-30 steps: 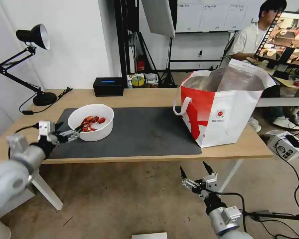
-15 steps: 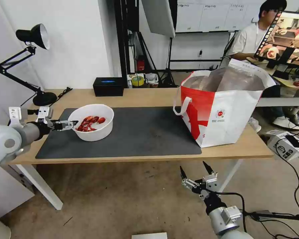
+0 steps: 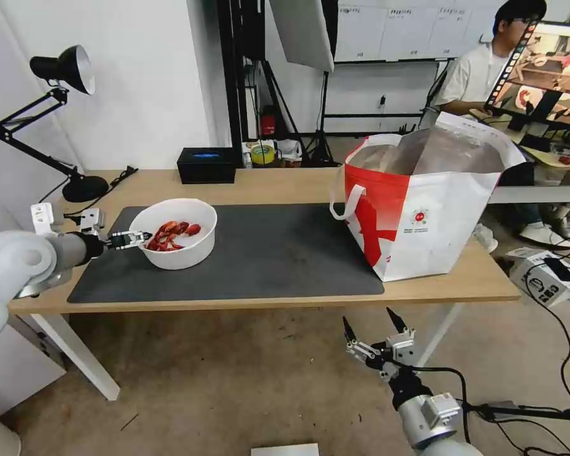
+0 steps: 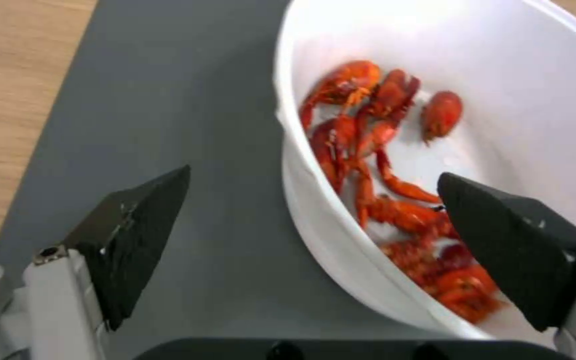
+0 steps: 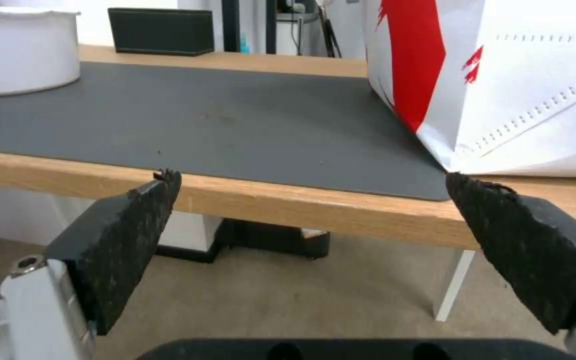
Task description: Pick up the trash from the table and place it into the takeout bag.
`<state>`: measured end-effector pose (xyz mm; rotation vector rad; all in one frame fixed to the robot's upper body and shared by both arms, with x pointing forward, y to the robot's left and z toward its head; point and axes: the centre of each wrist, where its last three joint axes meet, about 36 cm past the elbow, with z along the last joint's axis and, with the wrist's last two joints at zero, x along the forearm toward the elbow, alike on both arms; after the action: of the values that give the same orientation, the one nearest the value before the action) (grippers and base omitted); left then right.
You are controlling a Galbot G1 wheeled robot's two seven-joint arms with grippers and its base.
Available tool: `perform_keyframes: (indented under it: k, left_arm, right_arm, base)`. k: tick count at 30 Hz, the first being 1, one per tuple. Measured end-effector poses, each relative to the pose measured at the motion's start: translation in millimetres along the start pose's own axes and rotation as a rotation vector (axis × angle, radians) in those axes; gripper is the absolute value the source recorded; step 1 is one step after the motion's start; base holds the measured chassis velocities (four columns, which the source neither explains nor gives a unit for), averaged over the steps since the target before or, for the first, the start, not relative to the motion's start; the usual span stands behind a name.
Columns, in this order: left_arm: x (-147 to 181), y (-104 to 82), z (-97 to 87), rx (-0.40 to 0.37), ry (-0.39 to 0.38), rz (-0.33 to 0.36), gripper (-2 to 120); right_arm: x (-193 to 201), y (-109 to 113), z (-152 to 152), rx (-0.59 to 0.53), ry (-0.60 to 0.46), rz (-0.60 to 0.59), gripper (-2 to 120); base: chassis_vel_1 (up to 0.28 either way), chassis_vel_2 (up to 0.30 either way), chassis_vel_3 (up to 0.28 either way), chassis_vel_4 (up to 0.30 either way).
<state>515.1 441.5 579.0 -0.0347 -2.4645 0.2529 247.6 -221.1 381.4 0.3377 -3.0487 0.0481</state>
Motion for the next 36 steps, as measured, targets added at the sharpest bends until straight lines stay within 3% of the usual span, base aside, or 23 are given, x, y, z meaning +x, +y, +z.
perform_keyframes:
  k: [8,22,26,36]
  left_arm:
    - [-20,-2.7,-18.4,0.049,0.033,-0.025,100]
    - [-41,-6.1,-22.3,0.075,0.054,-0.050,100]
    - [-43,-6.4,-22.4,0.073,0.057,-0.049,94]
    - [-51,-8.4,-10.8,0.044,0.077,-0.054,57]
  right_arm:
    - [0,0,0,0.000,0.000,0.000,100]
    - [0,0,0,0.000,0.000,0.000,100]
    - [0,0,0,0.000,0.000,0.000,100]
    - [0,0,0,0.000,0.000,0.000,100]
  base:
    - [0.000,0.000,0.000,0.000]
    - [0.000,0.000,0.000,0.000]
    - [0.000,0.000,0.000,0.000]
    - [0.000,0.000,0.000,0.000]
